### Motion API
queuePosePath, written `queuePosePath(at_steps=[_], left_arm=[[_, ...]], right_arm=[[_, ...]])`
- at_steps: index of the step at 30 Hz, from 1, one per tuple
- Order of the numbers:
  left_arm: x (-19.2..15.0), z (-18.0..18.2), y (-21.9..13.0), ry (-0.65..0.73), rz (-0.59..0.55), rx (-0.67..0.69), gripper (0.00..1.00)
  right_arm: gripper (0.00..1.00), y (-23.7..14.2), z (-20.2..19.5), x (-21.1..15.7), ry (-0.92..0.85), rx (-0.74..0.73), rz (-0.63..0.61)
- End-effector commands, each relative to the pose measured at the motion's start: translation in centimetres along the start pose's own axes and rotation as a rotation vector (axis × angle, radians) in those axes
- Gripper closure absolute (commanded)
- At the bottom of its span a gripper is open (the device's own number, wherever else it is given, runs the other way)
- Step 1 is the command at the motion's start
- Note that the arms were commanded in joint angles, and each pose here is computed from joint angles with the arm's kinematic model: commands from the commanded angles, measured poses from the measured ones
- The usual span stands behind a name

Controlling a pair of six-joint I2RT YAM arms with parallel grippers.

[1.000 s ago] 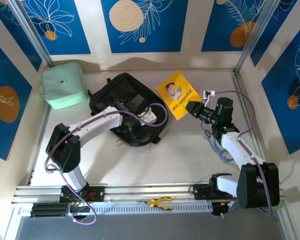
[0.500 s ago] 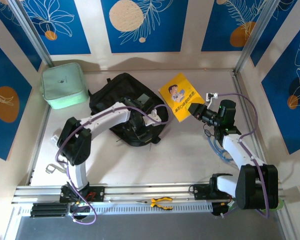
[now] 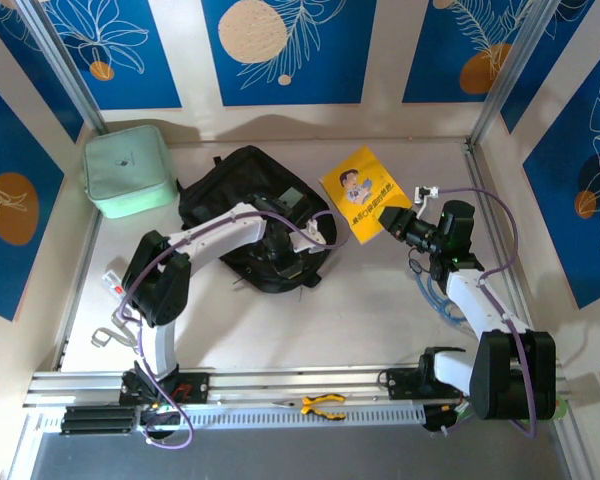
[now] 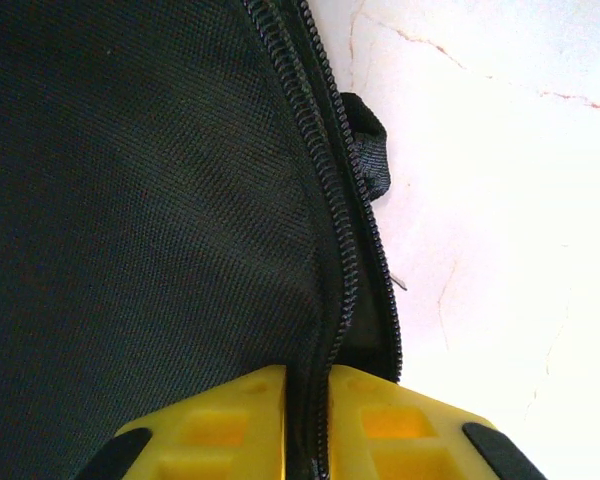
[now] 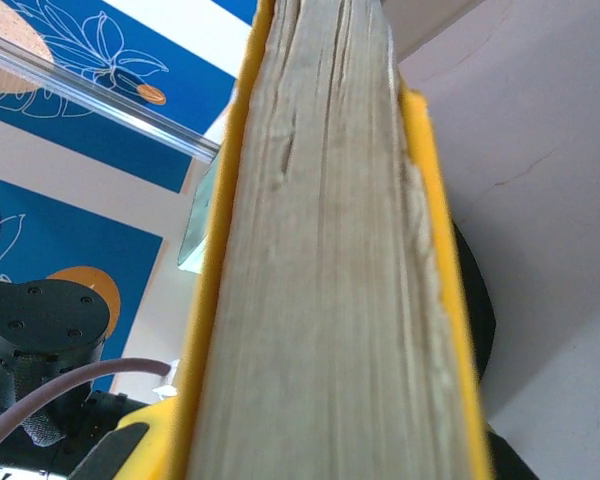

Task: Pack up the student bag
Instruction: Open the student bag at the top-center of the table.

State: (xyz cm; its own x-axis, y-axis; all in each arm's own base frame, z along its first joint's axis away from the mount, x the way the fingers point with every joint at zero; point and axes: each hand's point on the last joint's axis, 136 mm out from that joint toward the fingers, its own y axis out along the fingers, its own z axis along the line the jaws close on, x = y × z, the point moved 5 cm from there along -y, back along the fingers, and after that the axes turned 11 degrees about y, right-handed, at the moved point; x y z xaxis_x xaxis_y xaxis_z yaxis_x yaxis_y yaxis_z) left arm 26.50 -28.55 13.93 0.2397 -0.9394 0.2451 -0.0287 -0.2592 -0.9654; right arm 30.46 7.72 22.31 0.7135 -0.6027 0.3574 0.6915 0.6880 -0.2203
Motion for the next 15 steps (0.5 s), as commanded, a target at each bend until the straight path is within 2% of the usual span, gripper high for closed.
queuePosePath(at_steps=[1,8,15], left_arm=[[0.5,-0.1,-2.1,0.015,-0.044,0.032,0.87],[0.5,0.4,-4.4,-0.016,-0.109,0.087,0.98],[0.4,1.1,-7.3,-0.056,-0.204,0.17,1.0]], right_arm=[[1.0,-0.6,1.7,0.4,-0.072,0.061,-0.019],[1.0,-0.7,1.5,0.3,-0.065,0.047,-0.021],[1.0,-1.4,1.2,0.6,-0.06,0.013,-0.057]])
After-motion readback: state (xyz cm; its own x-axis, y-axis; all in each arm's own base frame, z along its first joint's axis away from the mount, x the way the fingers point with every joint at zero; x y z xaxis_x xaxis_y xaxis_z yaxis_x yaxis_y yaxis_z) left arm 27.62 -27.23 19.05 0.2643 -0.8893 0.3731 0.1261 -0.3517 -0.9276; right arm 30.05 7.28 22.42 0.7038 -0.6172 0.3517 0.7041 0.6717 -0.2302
